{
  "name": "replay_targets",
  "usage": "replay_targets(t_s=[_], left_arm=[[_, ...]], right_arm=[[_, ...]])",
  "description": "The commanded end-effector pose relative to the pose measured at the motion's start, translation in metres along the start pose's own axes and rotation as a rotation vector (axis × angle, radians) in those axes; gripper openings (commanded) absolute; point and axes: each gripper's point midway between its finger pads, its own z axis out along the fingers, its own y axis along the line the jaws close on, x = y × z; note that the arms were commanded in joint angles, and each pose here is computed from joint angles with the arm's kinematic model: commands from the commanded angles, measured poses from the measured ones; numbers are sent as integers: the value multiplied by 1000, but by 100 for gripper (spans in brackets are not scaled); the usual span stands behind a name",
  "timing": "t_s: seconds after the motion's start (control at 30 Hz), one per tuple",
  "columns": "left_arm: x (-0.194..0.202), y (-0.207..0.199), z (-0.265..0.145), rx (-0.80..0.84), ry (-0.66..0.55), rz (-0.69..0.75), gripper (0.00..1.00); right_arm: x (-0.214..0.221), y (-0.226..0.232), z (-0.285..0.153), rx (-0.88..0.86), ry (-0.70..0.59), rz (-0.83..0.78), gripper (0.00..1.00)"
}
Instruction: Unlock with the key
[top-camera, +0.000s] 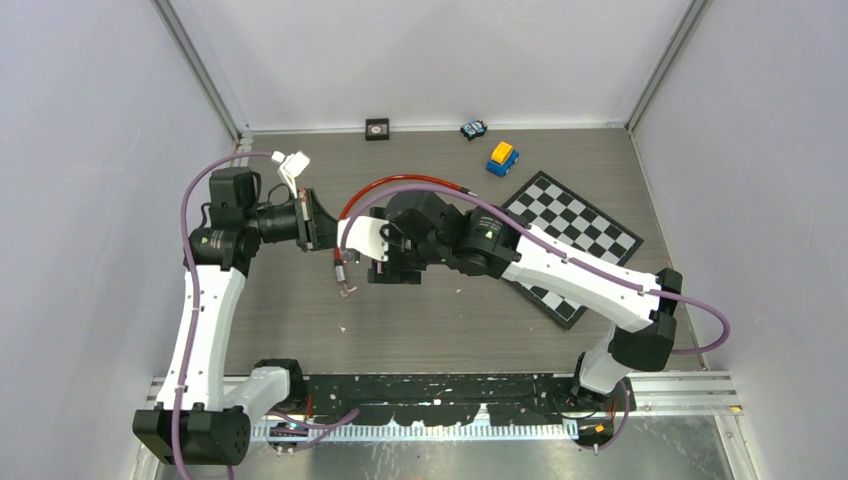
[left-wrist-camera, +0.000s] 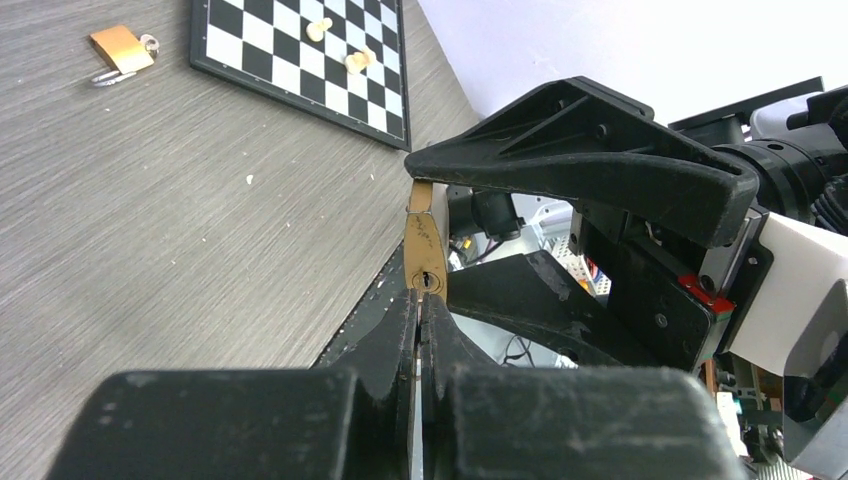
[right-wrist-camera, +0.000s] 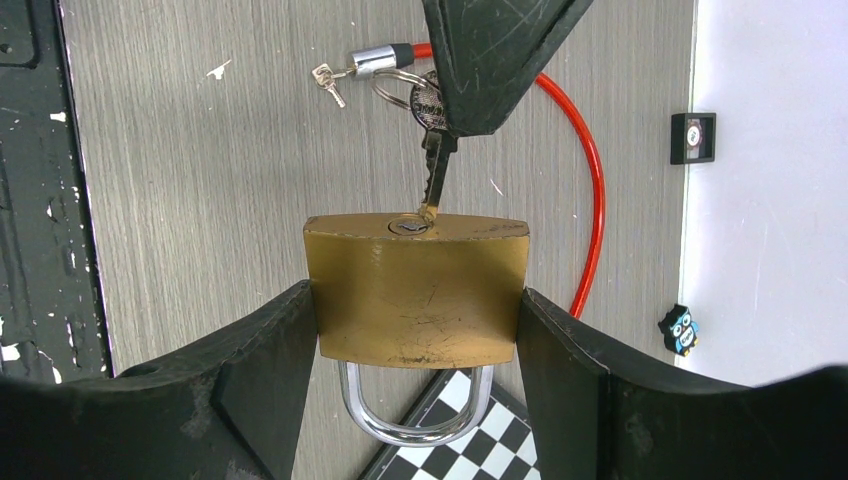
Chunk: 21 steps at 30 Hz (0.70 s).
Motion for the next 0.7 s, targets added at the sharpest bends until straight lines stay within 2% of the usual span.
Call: replay_targets(t_s=[0.0,0.67], left_arm=[[-2,-14,-4,51,-13,37,0],[3,-12,-3,58,-11,51,0]], right_arm=[[-49,-36,-42,141,-189,25,1],[-50,-37,-43,145,-196,43,1]])
